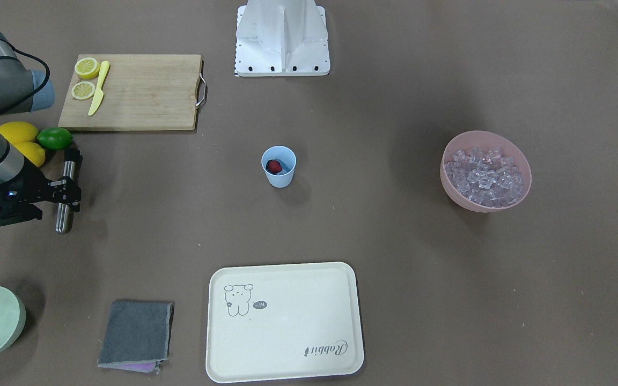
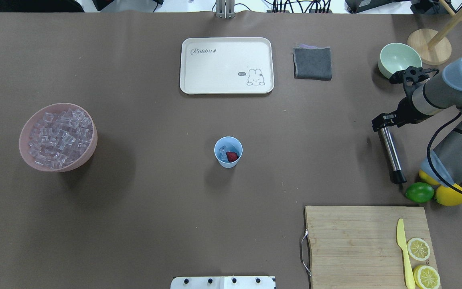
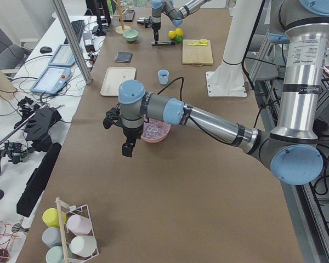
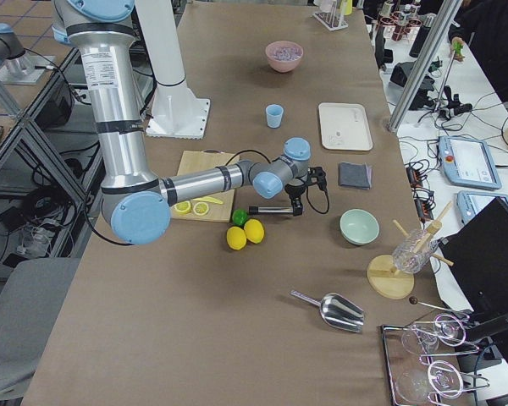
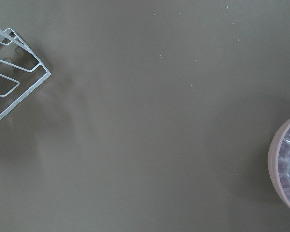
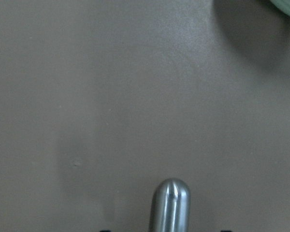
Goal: Mash ice and strawberries in cup
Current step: 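Move the right gripper to the steel muddler and grasp it, then lift the muddler upright with the right gripper and carry it over the cup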
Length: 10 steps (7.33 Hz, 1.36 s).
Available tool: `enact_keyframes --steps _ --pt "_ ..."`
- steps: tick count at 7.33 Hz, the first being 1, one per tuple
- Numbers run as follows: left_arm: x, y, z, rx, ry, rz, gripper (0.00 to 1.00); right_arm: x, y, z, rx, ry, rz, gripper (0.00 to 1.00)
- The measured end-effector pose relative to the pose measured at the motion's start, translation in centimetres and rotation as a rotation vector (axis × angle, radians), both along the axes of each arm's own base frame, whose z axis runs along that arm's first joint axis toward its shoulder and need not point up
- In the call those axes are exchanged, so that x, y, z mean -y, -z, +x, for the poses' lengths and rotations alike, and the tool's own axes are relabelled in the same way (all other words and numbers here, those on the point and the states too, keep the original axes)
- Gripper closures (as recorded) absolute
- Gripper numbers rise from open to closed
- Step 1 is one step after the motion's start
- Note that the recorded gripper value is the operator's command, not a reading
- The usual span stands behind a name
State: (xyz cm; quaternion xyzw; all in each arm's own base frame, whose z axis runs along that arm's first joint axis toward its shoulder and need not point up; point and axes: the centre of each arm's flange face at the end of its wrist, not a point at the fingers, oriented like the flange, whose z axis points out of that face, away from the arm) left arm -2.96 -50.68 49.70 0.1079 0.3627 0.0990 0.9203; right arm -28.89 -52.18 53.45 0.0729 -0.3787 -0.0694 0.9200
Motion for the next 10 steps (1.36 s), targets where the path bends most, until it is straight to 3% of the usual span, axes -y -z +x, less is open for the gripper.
enact_keyframes --steps 1,2,5,7,8,10 --pt "0.0 0.2 -0.1 0.002 0.002 0.005 0.02 0.2 -0.5 -0.3 0.0 0.008 -0.014 0.5" --pt "-0.2 0.5 -0.2 0.003 0.005 0.012 0.02 0.2 -0.9 -0.5 0.007 0.02 -0.032 0.98" --pt "-1.0 0.9 -0.7 0.003 0.015 0.02 0.02 0.1 -1.6 -0.4 0.014 0.031 -0.056 1.0" --pt "-2.1 0.8 -0.8 0.001 0.015 0.02 0.02 1.1 0.6 1.5 0.065 0.024 -0.07 1.0" --pt "-2.3 0.7 -0.8 0.001 0.015 0.019 0.02 1.7 4.3 2.7 0.112 0.013 -0.03 1.0" --pt "-2.2 0.5 -0.8 -0.003 0.013 0.013 0.02 0.1 14.1 3.6 0.199 -0.019 0.113 1.0"
